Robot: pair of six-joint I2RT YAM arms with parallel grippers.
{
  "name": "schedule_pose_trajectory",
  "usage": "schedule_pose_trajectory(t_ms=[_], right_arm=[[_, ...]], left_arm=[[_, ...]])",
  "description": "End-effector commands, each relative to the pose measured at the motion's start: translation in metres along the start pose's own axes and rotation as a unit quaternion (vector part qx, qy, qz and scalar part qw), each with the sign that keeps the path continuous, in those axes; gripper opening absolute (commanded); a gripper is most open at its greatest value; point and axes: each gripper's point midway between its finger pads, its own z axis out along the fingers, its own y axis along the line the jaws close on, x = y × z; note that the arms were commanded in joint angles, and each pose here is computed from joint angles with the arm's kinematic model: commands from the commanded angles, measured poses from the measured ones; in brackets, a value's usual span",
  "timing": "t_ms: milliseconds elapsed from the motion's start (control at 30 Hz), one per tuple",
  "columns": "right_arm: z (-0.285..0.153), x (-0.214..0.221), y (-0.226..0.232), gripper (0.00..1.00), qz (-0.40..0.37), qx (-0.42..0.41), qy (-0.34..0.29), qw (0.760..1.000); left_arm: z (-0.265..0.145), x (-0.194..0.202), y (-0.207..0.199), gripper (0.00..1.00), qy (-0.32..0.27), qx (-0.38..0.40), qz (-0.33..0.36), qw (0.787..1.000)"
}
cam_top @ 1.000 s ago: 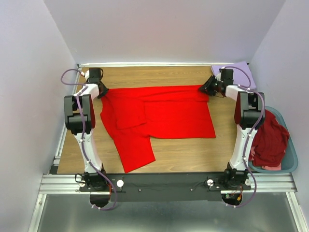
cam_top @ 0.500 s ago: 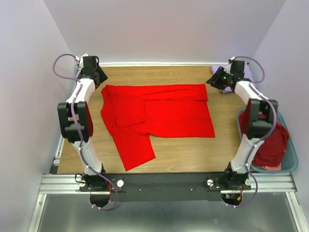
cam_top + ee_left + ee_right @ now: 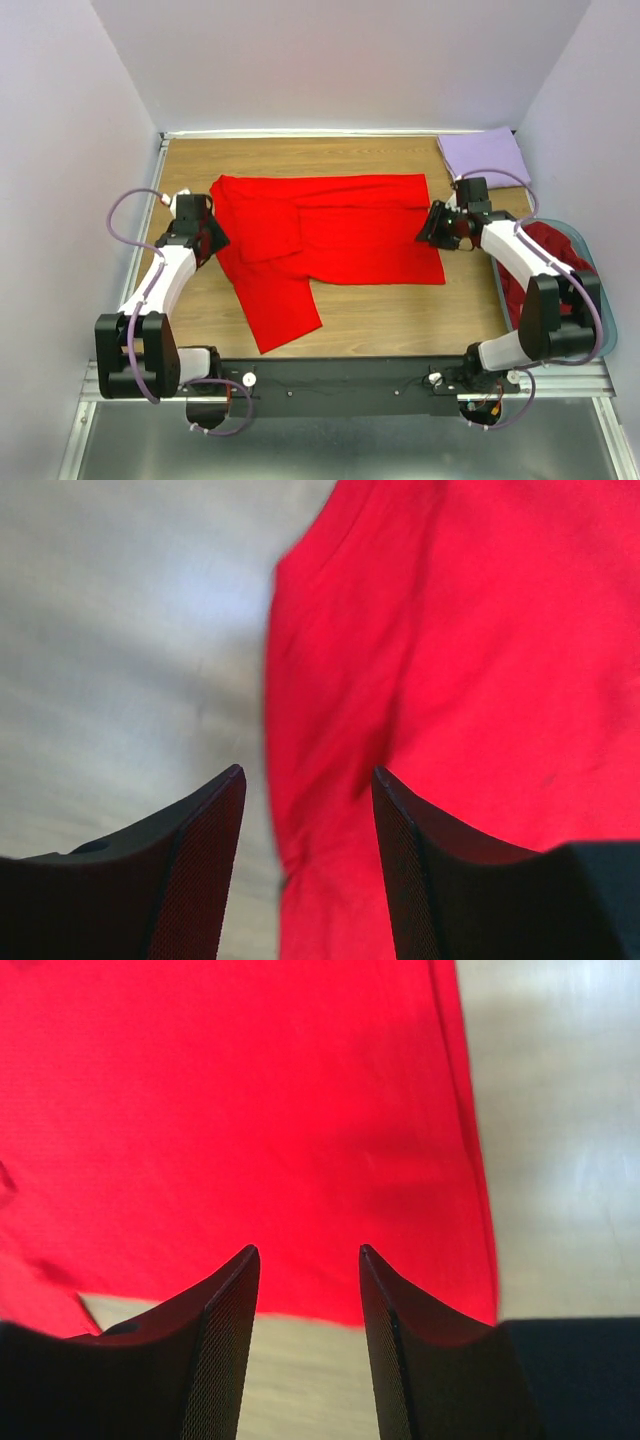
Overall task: Fold and stack the t-shirts
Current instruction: Fold the tshirt
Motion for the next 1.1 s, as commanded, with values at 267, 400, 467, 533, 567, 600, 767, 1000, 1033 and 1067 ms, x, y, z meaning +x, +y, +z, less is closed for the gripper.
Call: schedule_pose_trajectory(t_ms=[267,400,467,533,567,600,767,1000,1033,1067], right_arm=[[-0.007,0.038,-0.032,0.53,-0.02,0.06,0.035,0.997],[-0.007,0.04,-0.04,0.53,-0.023,0.076,0.033,0.996],[-0.007,0.04,-0.041,0.53,-0.023,0.079,0.032,0.996],[-0.009,0.039,-0.043,0.53,-0.024,0.086,0.025,0.996],[-0.01,0.039,-0.044,0.53,-0.024,0.089,0.024,0.995],[-0.011,0.039,-0.045,0.53,-0.023,0.091,0.021,0.995],[-0.017,0.035,-0.046,0.53,-0.023,0.095,0.008,0.995],[-0.015,0.038,-0.046,0.53,-0.024,0.095,0.014,0.995],[-0.015,0.038,-0.047,0.53,-0.022,0.096,0.015,0.995],[-0.015,0.038,-0.047,0.53,-0.023,0.097,0.014,0.995]], left_arm=[[0.021,0.07,0.016,0.59,0.101,-0.046,0.053,0.992],[0.022,0.083,0.021,0.56,0.117,-0.056,0.061,0.99],[0.023,0.089,0.026,0.54,0.124,-0.068,0.058,0.988],[0.022,0.092,0.028,0.49,0.129,-0.074,0.058,0.987],[0.021,0.092,0.029,0.48,0.129,-0.078,0.056,0.987],[0.019,0.093,0.029,0.47,0.131,-0.079,0.055,0.987],[0.01,0.091,0.029,0.46,0.125,-0.079,0.042,0.988],[0.0,0.086,0.024,0.46,0.124,-0.073,0.043,0.989],[0.0,0.087,0.024,0.46,0.126,-0.072,0.042,0.989],[-0.001,0.087,0.023,0.46,0.126,-0.07,0.042,0.989]])
